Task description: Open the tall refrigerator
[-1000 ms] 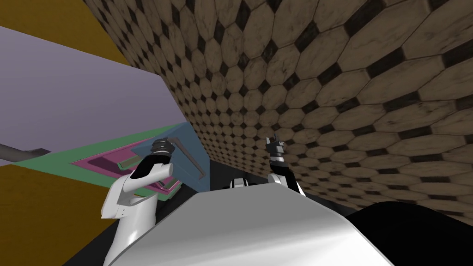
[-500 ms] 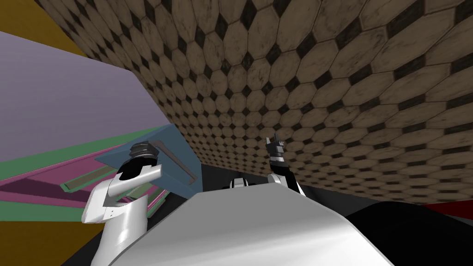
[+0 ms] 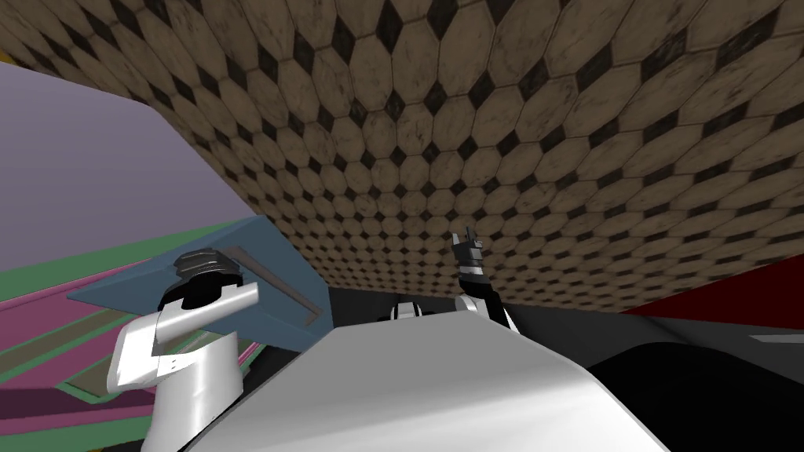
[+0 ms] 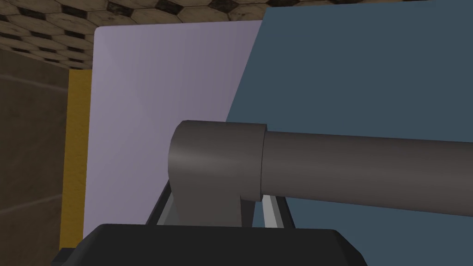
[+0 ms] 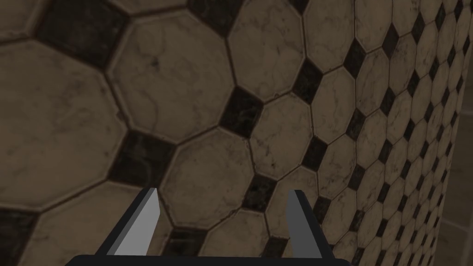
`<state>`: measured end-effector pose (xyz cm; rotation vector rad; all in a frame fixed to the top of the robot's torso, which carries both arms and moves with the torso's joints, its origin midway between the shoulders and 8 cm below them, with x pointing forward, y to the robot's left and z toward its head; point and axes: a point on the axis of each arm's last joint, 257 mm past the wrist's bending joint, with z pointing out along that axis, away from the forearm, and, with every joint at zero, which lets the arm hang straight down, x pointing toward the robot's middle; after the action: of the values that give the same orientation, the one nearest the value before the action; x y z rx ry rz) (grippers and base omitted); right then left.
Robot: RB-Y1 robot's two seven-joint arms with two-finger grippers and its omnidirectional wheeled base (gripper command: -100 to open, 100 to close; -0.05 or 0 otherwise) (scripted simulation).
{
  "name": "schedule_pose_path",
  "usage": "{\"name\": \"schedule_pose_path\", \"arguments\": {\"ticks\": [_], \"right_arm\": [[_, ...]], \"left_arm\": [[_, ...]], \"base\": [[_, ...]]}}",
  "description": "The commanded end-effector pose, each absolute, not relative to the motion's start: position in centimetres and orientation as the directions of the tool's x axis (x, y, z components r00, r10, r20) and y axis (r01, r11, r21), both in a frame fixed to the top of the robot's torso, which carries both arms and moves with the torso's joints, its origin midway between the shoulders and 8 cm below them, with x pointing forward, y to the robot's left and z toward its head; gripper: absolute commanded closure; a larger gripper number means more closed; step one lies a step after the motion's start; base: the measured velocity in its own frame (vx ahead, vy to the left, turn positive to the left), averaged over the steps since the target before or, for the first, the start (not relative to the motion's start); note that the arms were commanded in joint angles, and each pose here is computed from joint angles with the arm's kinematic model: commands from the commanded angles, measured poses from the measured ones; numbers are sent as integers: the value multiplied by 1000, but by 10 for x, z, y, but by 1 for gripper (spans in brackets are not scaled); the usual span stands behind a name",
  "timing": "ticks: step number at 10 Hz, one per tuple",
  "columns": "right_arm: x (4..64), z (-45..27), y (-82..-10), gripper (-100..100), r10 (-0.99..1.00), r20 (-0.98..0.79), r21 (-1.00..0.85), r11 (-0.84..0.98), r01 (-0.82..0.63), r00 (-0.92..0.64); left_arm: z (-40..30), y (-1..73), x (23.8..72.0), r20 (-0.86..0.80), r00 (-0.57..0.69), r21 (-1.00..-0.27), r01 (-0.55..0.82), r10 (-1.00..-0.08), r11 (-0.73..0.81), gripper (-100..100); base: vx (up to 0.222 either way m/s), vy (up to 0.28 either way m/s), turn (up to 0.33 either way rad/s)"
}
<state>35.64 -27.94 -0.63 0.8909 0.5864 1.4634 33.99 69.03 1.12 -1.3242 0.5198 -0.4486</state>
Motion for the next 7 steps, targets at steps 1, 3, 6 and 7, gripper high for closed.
{"name": "schedule_pose_path", "arguments": {"ticks": [1,3,6,7], "right_arm": [[356,-6,-279,0,982,178,802,-108,-588,62],[356,-6,-279,0,982,178,802,-108,-588,62],[356,-6,-279,0,982,177,802,-108,-588,62],[356,-6,-279,0,982,177,802,-108,-588,62]], "left_arm": [[29,725,313,-102,853,-974,20,-512,227,100],[30,756,289,-115,893,-971,-9,-434,238,100],[33,792,250,-113,936,-970,-31,-335,240,100],[36,797,237,-100,945,-971,-24,-313,239,100]], "base": [[3,-73,-109],[22,-133,-272],[34,-95,-245],[20,-73,-145]]}}
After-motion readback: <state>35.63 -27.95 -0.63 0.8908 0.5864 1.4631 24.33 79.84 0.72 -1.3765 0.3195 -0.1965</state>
